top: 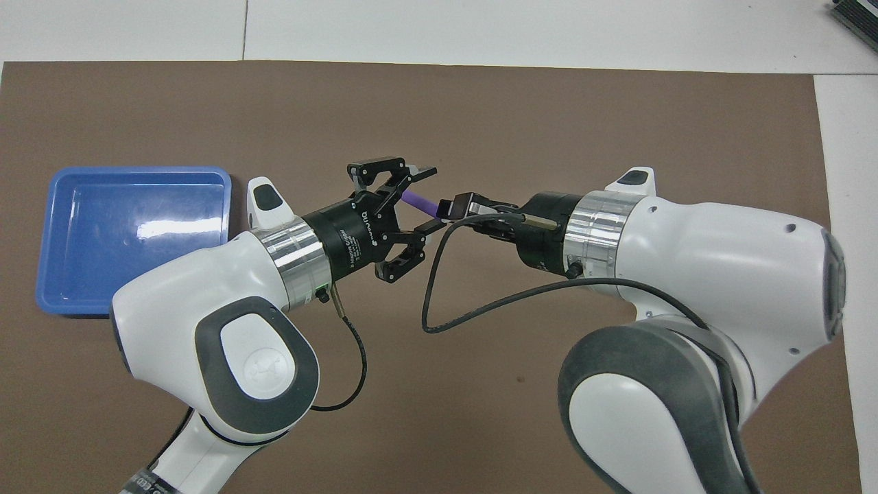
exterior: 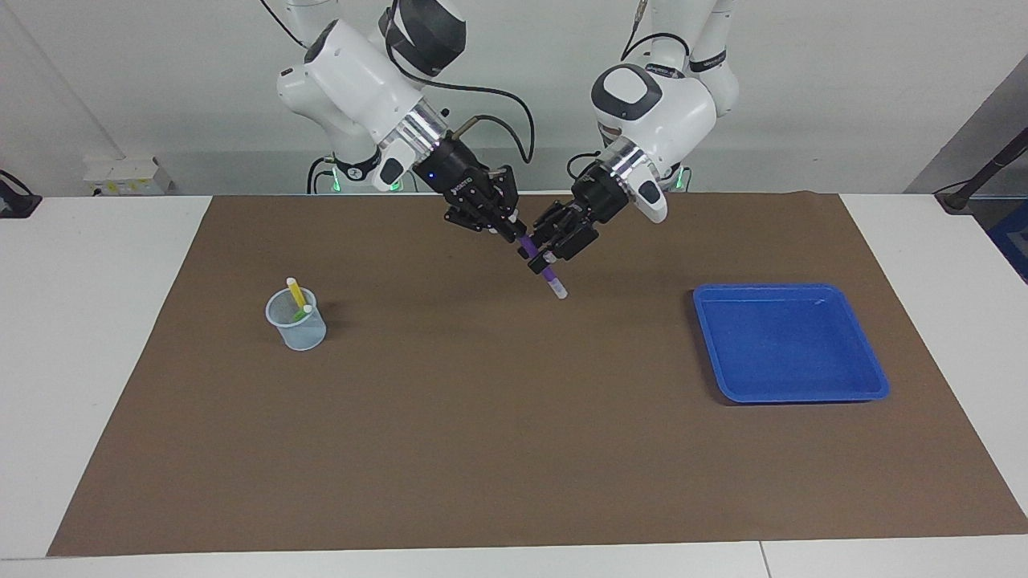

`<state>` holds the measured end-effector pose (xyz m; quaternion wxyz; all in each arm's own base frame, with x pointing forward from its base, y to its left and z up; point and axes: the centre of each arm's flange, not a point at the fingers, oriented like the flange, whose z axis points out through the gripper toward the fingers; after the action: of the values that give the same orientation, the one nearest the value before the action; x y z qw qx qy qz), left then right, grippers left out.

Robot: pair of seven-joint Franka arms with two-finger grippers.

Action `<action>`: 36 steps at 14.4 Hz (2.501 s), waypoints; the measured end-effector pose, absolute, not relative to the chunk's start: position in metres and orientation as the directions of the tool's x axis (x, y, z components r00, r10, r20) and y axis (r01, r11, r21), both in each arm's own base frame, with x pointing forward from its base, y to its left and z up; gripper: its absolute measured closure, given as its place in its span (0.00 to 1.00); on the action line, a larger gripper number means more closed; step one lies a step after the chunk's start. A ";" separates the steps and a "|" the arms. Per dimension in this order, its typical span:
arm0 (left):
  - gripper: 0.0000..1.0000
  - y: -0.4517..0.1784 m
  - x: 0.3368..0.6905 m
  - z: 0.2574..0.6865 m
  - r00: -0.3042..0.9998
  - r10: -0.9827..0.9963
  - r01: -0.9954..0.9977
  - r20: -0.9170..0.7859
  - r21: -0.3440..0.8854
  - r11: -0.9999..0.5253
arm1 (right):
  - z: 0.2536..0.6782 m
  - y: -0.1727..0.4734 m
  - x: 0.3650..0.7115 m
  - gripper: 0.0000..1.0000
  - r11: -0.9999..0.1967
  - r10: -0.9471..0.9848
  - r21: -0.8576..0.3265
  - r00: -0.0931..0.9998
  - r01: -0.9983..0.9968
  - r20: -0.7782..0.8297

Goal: Right arm passes pens to left for tray arrangement
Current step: 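Close the left gripper on the purple pen held by the right gripper, then open the right gripper and withdraw it while the left gripper pulls the pen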

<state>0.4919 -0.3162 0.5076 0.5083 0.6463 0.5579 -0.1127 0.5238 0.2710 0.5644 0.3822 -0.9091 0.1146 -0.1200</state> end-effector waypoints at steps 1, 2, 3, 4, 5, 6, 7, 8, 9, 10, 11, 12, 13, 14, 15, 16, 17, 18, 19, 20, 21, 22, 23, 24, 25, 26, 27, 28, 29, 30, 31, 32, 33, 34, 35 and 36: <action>0.29 -0.317 0.492 0.508 0.356 0.607 0.834 -0.711 0.534 0.136 | 0.564 0.271 0.524 0.81 -0.682 -0.300 -0.722 0.945 -0.117 0.131; 0.30 -0.317 0.491 0.508 0.358 0.607 0.834 -0.710 0.536 0.134 | 0.564 0.271 0.524 0.81 -0.682 -0.300 -0.722 0.945 -0.117 0.131; 0.30 -0.317 0.491 0.508 0.360 0.607 0.834 -0.709 0.536 0.132 | 0.564 0.271 0.524 0.81 -0.682 -0.300 -0.722 0.945 -0.117 0.131; 0.30 -0.318 0.491 0.507 0.361 0.606 0.834 -0.709 0.537 0.131 | 0.564 0.271 0.524 0.81 -0.682 -0.300 -0.722 0.945 -0.117 0.131; 0.30 -0.318 0.491 0.507 0.362 0.605 0.834 -0.709 0.536 0.129 | 0.564 0.271 0.524 0.81 -0.682 -0.300 -0.722 0.945 -0.117 0.131; 0.37 -0.318 0.491 0.507 0.363 0.604 0.835 -0.710 0.536 0.128 | 0.564 0.271 0.524 0.81 -0.682 -0.300 -0.722 0.945 -0.117 0.131; 0.49 -0.318 0.491 0.507 0.364 0.603 0.835 -0.710 0.536 0.127 | 0.564 0.271 0.524 0.81 -0.682 -0.300 -0.722 0.945 -0.117 0.131; 0.59 -0.318 0.491 0.507 0.364 0.603 0.835 -0.710 0.536 0.126 | 0.564 0.271 0.524 0.81 -0.682 -0.300 -0.722 0.945 -0.117 0.131; 0.59 -0.318 0.491 0.508 0.364 0.603 0.835 -0.710 0.536 0.126 | 0.564 0.271 0.524 0.81 -0.682 -0.300 -0.722 0.945 -0.117 0.131; 0.66 -0.318 0.491 0.508 0.365 0.603 0.835 -0.710 0.536 0.126 | 0.565 0.271 0.524 0.81 -0.682 -0.300 -0.722 0.945 -0.116 0.131; 0.77 -0.319 0.490 0.507 0.368 0.601 0.836 -0.710 0.535 0.120 | 0.567 0.270 0.525 0.81 -0.679 -0.307 -0.725 0.942 -0.114 0.138; 0.81 -0.319 0.489 0.506 0.369 0.600 0.837 -0.710 0.534 0.118 | 0.567 0.270 0.525 0.81 -0.678 -0.308 -0.726 0.941 -0.115 0.140; 0.81 -0.319 0.489 0.506 0.369 0.599 0.837 -0.710 0.534 0.118 | 0.567 0.270 0.525 0.81 -0.678 -0.309 -0.726 0.941 -0.114 0.140; 0.81 -0.319 0.489 0.506 0.369 0.599 0.837 -0.710 0.534 0.118 | 0.567 0.270 0.525 0.81 -0.678 -0.309 -0.726 0.941 -0.114 0.140; 0.81 -0.319 0.489 0.506 0.369 0.599 0.837 -0.710 0.534 0.118 | 0.567 0.270 0.525 0.81 -0.678 -0.308 -0.726 0.941 -0.114 0.140; 0.81 -0.319 0.489 0.506 0.369 0.599 0.837 -0.711 0.534 0.118 | 0.567 0.270 0.525 0.81 -0.678 -0.308 -0.726 0.941 -0.114 0.140; 0.81 -0.319 0.489 0.506 0.369 0.599 0.837 -0.711 0.534 0.118 | 0.567 0.270 0.525 0.81 -0.678 -0.308 -0.726 0.941 -0.114 0.140; 0.81 -0.319 0.489 0.506 0.369 0.599 0.837 -0.711 0.534 0.117 | 0.567 0.270 0.525 0.81 -0.678 -0.308 -0.726 0.941 -0.114 0.140; 0.81 -0.319 0.489 0.506 0.369 0.599 0.837 -0.711 0.534 0.117 | 0.567 0.270 0.525 0.81 -0.678 -0.308 -0.726 0.941 -0.114 0.140; 0.81 -0.319 0.489 0.506 0.369 0.599 0.837 -0.711 0.534 0.117 | 0.567 0.270 0.525 0.81 -0.678 -0.308 -0.726 0.941 -0.114 0.140; 0.81 -0.319 0.489 0.506 0.369 0.599 0.838 -0.711 0.534 0.117 | 0.567 0.270 0.525 0.81 -0.679 -0.308 -0.726 0.941 -0.114 0.139; 0.81 -0.319 0.489 0.506 0.368 0.600 0.838 -0.711 0.533 0.117 | 0.567 0.270 0.524 0.82 -0.679 -0.307 -0.725 0.941 -0.114 0.139; 0.81 -0.319 0.489 0.506 0.368 0.599 0.838 -0.711 0.533 0.117 | 0.567 0.270 0.524 0.82 -0.679 -0.307 -0.725 0.942 -0.115 0.139; 0.81 -0.319 0.489 0.506 0.369 0.599 0.838 -0.711 0.533 0.117 | 0.567 0.270 0.524 0.75 -0.679 -0.307 -0.725 0.942 -0.115 0.138; 0.81 -0.318 0.489 0.507 0.369 0.599 0.837 -0.711 0.534 0.118 | 0.566 0.270 0.524 0.66 -0.679 -0.307 -0.725 0.942 -0.115 0.138; 0.81 -0.318 0.489 0.507 0.369 0.599 0.837 -0.711 0.534 0.118 | 0.566 0.270 0.525 0.56 -0.679 -0.308 -0.725 0.941 -0.116 0.137; 0.81 -0.318 0.489 0.507 0.369 0.599 0.837 -0.711 0.534 0.118 | 0.566 0.269 0.525 0.44 -0.679 -0.308 -0.724 0.942 -0.118 0.135; 0.81 -0.318 0.489 0.506 0.369 0.599 0.837 -0.710 0.534 0.117 | 0.565 0.267 0.525 0.33 -0.683 -0.301 -0.720 0.945 -0.119 0.130; 0.81 -0.318 0.489 0.506 0.372 0.600 0.836 -0.708 0.536 0.114 | 0.564 0.264 0.526 0.23 -0.699 -0.283 -0.706 0.950 -0.109 0.133; 0.81 -0.318 0.488 0.506 0.381 0.603 0.832 -0.701 0.544 0.106 | 0.563 0.258 0.528 0.11 -0.733 -0.250 -0.674 0.957 -0.086 0.150; 0.81 -0.318 0.488 0.505 0.394 0.607 0.827 -0.690 0.554 0.094 | 0.564 0.248 0.531 0.01 -0.776 -0.201 -0.629 0.965 -0.052 0.169; 0.81 -0.318 0.488 0.504 0.410 0.612 0.820 -0.676 0.567 0.077 | 0.563 0.236 0.533 0.00 -0.821 -0.134 -0.571 0.975 -0.008 0.179; 0.81 -0.317 0.487 0.501 0.430 0.616 0.813 -0.660 0.580 0.055 | 0.562 0.221 0.535 0.00 -0.861 -0.060 -0.506 0.981 0.042 0.183; 0.81 -0.317 0.485 0.498 0.454 0.616 0.806 -0.644 0.591 0.024 | 0.558 0.204 0.536 0.00 -0.896 0.021 -0.433 0.983 0.099 0.182; 0.81 -0.316 0.484 0.496 0.481 0.615 0.798 -0.625 0.602 -0.013 | 0.554 0.188 0.536 0.00 -0.921 0.100 -0.356 0.980 0.156 0.173; 0.81 -0.313 0.485 0.496 0.510 0.614 0.789 -0.602 0.611 -0.056 | 0.549 0.174 0.535 0.00 -0.937 0.174 -0.276 0.972 0.213 0.158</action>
<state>0.4848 -0.3126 0.4959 0.4849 0.7210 0.4867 -0.0903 0.5354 0.1738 0.5489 0.1470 -0.9820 -0.0985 -0.0657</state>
